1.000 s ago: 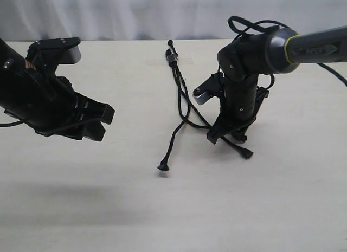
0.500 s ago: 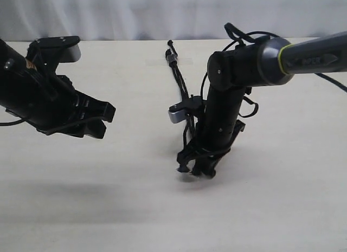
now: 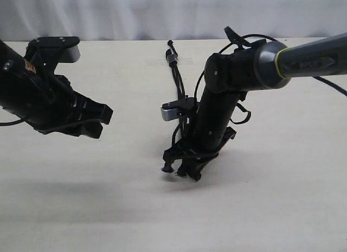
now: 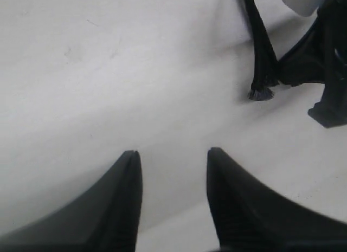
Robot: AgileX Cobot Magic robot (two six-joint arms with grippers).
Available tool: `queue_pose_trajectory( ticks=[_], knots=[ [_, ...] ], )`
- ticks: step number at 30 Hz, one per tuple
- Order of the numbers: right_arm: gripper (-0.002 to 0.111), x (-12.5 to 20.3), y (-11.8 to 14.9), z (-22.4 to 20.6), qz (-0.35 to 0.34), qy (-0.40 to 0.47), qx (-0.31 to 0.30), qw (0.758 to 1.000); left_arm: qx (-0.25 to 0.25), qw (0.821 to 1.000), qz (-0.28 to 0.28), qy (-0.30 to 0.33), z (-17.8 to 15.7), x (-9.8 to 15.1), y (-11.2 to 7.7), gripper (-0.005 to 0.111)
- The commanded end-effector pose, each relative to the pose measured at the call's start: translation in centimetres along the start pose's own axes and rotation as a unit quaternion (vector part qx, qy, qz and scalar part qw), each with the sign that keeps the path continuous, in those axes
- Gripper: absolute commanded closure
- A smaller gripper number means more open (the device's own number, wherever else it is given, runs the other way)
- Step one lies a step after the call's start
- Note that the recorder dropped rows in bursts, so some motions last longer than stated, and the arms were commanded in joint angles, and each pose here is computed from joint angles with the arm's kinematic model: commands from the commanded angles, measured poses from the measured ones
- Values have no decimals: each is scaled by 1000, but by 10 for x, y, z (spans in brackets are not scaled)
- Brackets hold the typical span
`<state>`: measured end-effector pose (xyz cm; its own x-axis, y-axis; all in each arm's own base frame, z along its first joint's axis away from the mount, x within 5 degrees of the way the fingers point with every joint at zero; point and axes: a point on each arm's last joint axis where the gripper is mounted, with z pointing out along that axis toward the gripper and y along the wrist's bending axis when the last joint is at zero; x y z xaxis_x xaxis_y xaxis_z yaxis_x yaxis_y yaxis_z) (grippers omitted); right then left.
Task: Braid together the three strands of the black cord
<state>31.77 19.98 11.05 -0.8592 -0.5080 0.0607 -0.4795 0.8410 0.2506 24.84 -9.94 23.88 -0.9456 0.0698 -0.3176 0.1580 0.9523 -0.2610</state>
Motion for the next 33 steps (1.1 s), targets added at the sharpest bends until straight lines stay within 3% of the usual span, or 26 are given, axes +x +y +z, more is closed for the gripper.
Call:
queue_pose_trajectory(
  ticks=[1, 4, 7, 12, 15, 19, 22, 27, 31, 33],
  knots=[
    [104, 6, -7, -6, -1, 6, 49, 999, -8, 1000, 12, -13, -2, -2, 1, 69],
    [104, 9, -14, -17, 5, 6, 98, 995, -11, 1000, 15, -16, -2, -2, 2, 69],
    [101, 9, -14, -18, 12, 3, 101, 995, -11, 1000, 15, -16, -2, -2, 2, 69],
    [69, 9, -13, -20, 18, -1, 97, 995, -11, 1000, 15, -12, -2, -1, 2, 69],
    [58, 22, -3, -60, 51, -27, 100, 993, -18, 999, 22, -16, -2, -2, 3, 70],
    [63, 38, -7, -97, 64, -80, 98, 990, -84, 995, 54, 0, -4, -1, 18, 90],
    [79, 59, -24, -116, 96, -99, 98, 986, -134, 991, 23, 11, -8, -1, 40, 107],
    [104, 102, -68, -135, 197, -125, 98, 967, -169, 984, -49, 41, -21, 3, 84, 107],
    [104, 136, -88, -148, 260, -127, 96, 952, -176, 973, -123, 79, -31, 14, 114, 107],
    [104, 149, -86, -159, 267, -147, 102, 947, -161, 970, -155, 94, -35, 20, 117, 107]
  ],
)
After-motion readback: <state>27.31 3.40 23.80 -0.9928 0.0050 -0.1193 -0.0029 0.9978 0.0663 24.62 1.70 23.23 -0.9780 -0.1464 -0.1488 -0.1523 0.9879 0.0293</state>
